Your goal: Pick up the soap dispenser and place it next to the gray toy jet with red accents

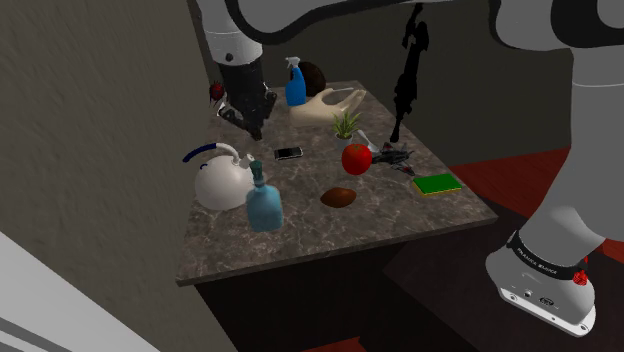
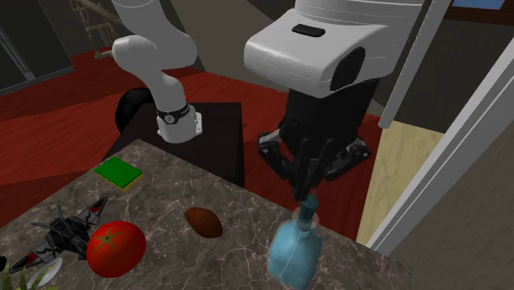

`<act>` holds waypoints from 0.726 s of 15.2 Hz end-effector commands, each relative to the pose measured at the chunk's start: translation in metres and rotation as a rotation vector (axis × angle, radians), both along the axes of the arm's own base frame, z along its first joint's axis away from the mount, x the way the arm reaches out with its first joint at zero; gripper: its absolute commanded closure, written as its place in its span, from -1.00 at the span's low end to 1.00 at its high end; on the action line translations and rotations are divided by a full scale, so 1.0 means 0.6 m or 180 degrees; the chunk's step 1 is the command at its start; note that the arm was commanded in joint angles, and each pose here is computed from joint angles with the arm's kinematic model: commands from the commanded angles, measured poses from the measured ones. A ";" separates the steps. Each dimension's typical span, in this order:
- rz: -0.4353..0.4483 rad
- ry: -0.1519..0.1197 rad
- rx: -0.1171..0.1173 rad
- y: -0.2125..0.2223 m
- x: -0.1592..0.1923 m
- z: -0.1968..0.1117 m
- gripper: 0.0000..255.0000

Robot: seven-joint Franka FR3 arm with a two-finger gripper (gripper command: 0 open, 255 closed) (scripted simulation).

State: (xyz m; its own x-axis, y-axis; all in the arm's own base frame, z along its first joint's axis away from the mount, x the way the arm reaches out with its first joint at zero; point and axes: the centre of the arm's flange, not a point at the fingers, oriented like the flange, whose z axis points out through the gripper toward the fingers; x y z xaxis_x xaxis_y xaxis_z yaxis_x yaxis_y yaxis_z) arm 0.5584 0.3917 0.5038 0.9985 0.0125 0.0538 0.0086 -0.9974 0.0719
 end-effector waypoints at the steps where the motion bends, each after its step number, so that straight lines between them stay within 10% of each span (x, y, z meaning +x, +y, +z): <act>1: 0.0000 0.0000 0.0000 0.000 0.000 0.000 1.00; 2: 0.0000 0.0000 0.0000 0.000 0.000 0.000 -1.00; 11: 0.0380 0.0169 0.0130 0.033 -0.021 -0.111 -1.00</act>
